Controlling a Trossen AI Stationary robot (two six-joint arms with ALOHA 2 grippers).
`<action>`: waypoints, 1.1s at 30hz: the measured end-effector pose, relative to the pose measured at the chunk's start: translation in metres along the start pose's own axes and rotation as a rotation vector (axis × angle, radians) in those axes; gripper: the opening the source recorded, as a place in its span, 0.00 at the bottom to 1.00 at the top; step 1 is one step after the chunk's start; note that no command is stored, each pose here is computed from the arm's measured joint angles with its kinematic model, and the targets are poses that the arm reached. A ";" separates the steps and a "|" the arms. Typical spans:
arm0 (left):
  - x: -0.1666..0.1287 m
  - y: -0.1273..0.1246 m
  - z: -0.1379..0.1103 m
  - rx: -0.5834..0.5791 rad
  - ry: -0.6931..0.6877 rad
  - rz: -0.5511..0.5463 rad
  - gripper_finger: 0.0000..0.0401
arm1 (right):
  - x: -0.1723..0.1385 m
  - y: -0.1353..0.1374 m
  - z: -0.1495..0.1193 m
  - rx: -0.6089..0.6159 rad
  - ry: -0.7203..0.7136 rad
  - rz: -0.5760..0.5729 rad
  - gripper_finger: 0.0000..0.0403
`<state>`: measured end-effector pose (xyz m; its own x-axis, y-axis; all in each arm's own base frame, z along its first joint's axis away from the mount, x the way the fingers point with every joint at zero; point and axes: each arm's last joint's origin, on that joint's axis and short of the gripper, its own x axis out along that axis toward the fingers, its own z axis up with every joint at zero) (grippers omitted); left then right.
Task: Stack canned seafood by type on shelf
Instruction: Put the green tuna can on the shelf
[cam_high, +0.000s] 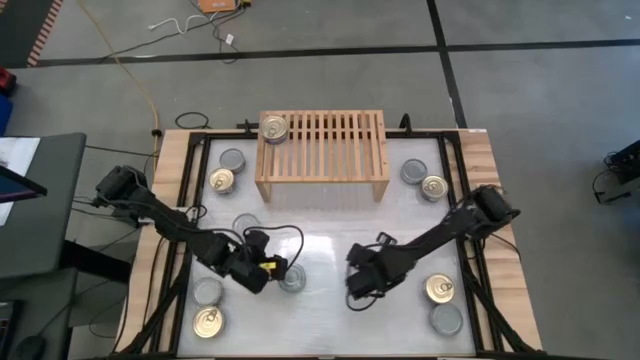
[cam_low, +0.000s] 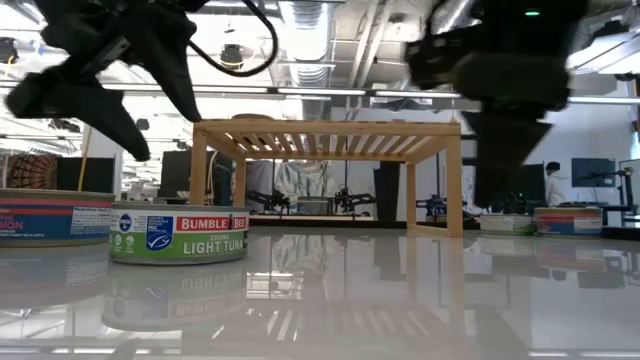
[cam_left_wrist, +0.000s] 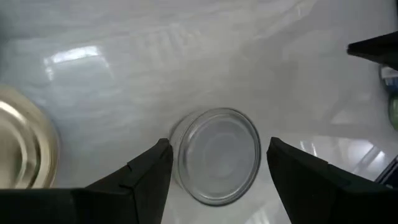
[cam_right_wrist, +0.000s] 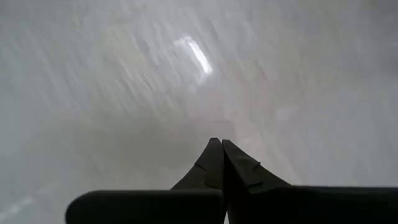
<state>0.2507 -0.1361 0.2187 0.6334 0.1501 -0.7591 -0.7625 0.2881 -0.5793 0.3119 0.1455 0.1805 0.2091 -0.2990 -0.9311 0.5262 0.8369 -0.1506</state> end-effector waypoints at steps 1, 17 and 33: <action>-0.001 0.000 -0.002 -0.014 -0.002 -0.003 0.62 | -0.003 -0.007 -0.005 0.020 -0.014 0.024 0.04; 0.000 0.000 -0.030 -0.120 -0.033 -0.050 0.62 | -0.008 -0.058 -0.007 0.373 -0.468 0.649 0.09; 0.014 -0.007 -0.044 -0.131 -0.023 0.000 0.62 | 0.017 -0.023 0.012 0.364 -0.535 0.822 0.27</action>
<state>0.2590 -0.1781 0.1992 0.6354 0.1723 -0.7527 -0.7720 0.1626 -0.6145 0.3133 0.1161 0.1725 0.9060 0.0611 -0.4189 0.2545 0.7122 0.6542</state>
